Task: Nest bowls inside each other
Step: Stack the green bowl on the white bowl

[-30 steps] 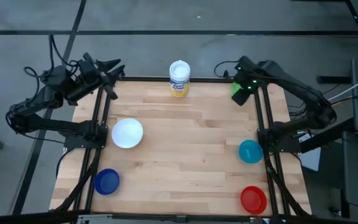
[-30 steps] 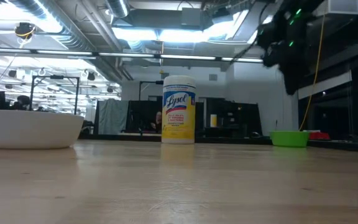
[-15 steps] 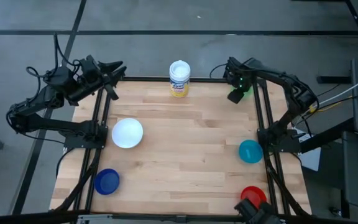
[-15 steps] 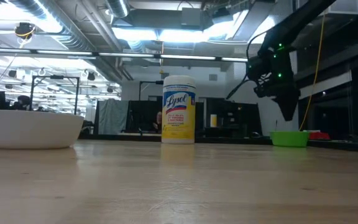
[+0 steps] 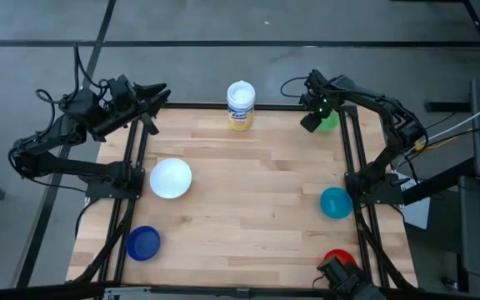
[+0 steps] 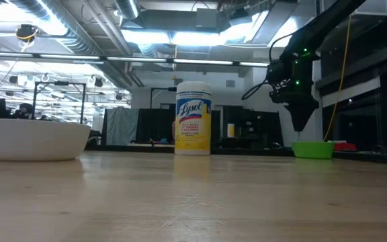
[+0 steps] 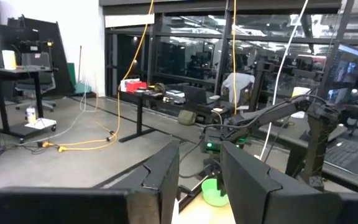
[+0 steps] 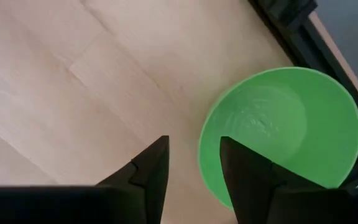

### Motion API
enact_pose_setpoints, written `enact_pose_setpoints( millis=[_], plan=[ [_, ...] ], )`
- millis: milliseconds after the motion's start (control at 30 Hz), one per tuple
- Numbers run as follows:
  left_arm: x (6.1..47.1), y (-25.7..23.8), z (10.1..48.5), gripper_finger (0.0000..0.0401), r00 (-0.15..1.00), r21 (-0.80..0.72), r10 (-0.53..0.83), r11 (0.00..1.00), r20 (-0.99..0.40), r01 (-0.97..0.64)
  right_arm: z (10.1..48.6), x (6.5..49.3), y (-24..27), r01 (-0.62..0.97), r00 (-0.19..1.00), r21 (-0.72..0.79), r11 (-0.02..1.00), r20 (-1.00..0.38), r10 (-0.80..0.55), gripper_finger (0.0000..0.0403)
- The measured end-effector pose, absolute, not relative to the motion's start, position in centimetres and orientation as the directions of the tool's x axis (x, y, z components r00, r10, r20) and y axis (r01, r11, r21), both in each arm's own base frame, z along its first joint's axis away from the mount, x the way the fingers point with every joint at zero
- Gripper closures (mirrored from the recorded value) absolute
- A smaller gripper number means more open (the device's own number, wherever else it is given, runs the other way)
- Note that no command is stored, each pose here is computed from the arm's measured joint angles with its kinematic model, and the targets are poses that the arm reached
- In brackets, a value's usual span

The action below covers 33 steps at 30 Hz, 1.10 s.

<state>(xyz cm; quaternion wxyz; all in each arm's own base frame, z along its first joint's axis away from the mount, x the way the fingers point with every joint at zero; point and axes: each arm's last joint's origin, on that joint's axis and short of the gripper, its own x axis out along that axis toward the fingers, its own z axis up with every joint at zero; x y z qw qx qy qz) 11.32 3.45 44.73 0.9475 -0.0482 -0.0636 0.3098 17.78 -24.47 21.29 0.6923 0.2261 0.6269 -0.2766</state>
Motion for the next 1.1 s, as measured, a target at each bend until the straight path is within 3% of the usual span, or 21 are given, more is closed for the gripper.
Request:
enact_pose_setpoints(
  millis=[467,1100],
  plan=[
    [11.4,3.4,44.8,0.0290,0.814,-0.138,0.572,0.818,0.099,-0.558,17.7,15.6,-23.6,0.721,0.053,0.040,0.692,-0.999,0.003,0.0242],
    [11.4,3.3,44.8,0.0295,0.826,-0.144,0.555,0.830,0.102,-0.540,16.7,16.4,-24.2,0.744,0.062,0.024,0.667,-0.997,-0.034,0.0264]
  ],
)
